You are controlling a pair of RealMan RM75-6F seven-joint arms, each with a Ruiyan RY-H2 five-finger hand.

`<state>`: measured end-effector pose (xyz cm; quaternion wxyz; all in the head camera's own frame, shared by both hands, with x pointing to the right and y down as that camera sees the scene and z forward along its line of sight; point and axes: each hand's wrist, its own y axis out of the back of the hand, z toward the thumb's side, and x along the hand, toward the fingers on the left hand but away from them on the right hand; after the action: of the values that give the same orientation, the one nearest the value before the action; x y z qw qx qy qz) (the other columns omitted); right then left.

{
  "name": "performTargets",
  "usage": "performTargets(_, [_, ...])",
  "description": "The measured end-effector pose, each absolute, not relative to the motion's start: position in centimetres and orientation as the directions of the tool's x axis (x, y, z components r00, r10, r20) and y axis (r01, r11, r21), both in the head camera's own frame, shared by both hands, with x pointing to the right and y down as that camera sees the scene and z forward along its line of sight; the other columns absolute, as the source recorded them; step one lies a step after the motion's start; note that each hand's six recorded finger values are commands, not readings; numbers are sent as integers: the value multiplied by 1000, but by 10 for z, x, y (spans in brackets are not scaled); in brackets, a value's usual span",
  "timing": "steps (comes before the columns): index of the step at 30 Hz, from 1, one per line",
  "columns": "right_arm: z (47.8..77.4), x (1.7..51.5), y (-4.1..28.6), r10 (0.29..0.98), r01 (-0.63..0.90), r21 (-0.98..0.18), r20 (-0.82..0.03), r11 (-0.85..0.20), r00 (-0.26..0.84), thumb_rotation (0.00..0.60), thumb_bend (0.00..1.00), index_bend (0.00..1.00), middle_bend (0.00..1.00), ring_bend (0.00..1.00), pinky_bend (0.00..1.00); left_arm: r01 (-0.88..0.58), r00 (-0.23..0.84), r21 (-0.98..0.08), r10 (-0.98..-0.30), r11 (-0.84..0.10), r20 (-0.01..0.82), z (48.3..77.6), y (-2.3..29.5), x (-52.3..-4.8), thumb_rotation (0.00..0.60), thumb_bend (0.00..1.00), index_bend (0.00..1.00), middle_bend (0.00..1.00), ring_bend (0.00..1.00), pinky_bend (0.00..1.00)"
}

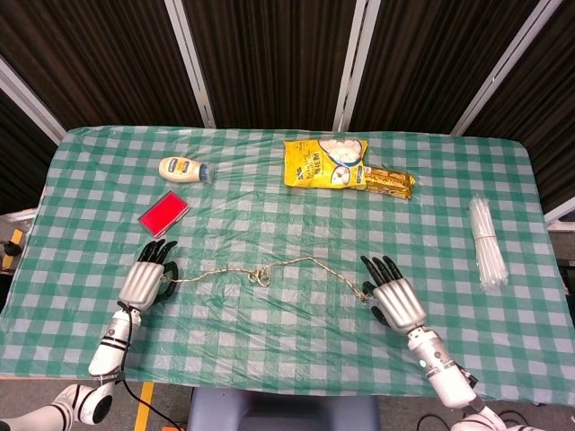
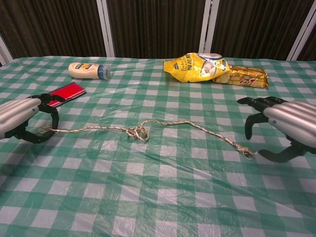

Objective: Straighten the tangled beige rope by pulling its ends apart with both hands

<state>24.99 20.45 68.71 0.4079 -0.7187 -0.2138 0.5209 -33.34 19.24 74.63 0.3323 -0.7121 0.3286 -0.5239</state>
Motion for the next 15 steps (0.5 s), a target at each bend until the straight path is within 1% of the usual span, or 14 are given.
performTargets(6, [701, 228, 198, 746, -99, -811, -572, -577, 340, 600, 412, 538, 0, 0, 0, -123, 229, -816, -816, -565, 531, 745, 190, -338, 600, 438, 635, 98, 0, 89])
performTargets(15, [719, 226, 197, 726, -134, -776, -625, -616, 285, 600, 412, 531, 0, 0, 0, -126, 234, -813, -813, -568, 532, 745, 190, -337, 600, 439, 635, 99, 0, 89])
